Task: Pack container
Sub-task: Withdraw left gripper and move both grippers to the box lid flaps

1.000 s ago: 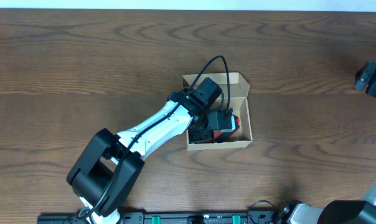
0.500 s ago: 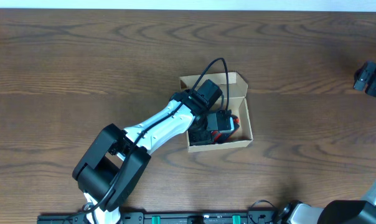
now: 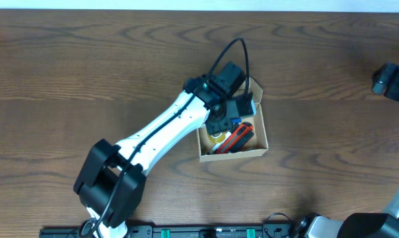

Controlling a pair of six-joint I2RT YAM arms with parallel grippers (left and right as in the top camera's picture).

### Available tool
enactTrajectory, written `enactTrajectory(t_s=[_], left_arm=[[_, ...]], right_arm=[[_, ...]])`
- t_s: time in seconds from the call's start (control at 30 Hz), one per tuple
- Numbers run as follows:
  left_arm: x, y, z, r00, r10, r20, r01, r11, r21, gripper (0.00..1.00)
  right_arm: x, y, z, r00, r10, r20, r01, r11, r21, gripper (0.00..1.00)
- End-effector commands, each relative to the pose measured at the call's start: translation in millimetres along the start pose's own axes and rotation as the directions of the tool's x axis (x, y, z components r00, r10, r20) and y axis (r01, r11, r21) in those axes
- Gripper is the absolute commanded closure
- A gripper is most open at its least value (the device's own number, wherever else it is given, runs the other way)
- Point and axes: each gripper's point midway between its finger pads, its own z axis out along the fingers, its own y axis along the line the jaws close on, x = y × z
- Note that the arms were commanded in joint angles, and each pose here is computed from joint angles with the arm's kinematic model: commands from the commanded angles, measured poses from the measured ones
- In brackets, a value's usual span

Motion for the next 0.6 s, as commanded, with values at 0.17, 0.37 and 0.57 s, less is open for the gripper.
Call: enactTrajectory(t_s=[0.17,0.37,0.57], left_arm=[[14,65,-70,0.973,-0.229,0.003,0.223,0.943,-0.247,0.43],[70,109,-109,0.802,-0.588,0.101,0.587,0.747,-0.313,0.56],[114,119,-122,0.636,-0.760,0.135,0.772,0.627,-0.109,0.92]], right_arm=[[10,69,20,0.990,-0.132,-0.056,0.122,0.981,-0.148,0.08],[29,107,43,0.968,-0.210,-0.134,0.177,0.959,-0.220,0.43],[50,120,72,0.944,-0.236,-0.231,0.174,0.950,-0.259,0.99]])
